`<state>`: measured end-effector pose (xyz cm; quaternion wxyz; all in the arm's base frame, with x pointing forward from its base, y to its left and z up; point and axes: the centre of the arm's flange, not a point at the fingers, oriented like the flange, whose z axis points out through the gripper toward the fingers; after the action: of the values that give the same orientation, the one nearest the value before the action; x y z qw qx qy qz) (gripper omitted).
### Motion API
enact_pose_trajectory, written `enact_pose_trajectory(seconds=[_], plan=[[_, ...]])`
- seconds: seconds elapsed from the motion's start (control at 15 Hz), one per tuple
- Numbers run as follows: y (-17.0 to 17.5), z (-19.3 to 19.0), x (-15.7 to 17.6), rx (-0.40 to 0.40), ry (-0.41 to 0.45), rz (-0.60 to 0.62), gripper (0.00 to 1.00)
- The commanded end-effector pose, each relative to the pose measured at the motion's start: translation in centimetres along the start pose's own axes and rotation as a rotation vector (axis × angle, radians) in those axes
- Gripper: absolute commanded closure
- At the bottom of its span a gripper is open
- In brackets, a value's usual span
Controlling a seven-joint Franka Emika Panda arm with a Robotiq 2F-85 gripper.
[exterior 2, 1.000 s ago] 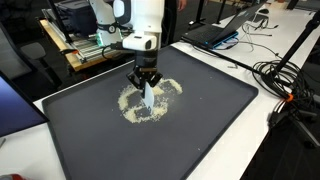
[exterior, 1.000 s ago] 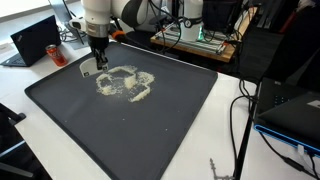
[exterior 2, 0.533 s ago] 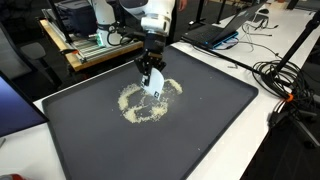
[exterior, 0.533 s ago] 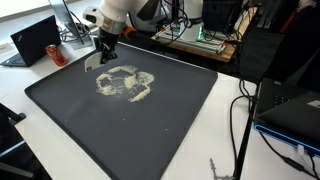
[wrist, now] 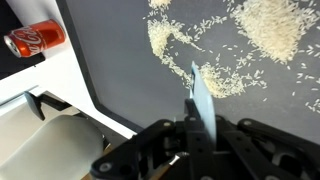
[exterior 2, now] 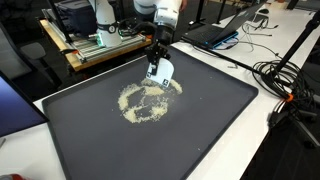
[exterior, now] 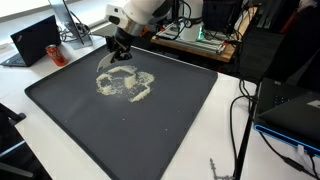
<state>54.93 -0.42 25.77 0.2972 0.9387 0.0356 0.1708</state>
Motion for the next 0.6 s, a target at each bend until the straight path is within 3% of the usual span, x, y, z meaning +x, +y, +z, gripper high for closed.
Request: enact_pose_trajectory(seconds=[0.0,0.27,0.53], plan=[[-1.3,-3.0,-2.2,-0.047,0.001,-0.039,0.99],[-3.6,-5.3,-2.8,-0.133,0.035,-0.086,0.99],[-5.4,-7.2,-3.4,-0.167,0.055,-0.127,0.99]])
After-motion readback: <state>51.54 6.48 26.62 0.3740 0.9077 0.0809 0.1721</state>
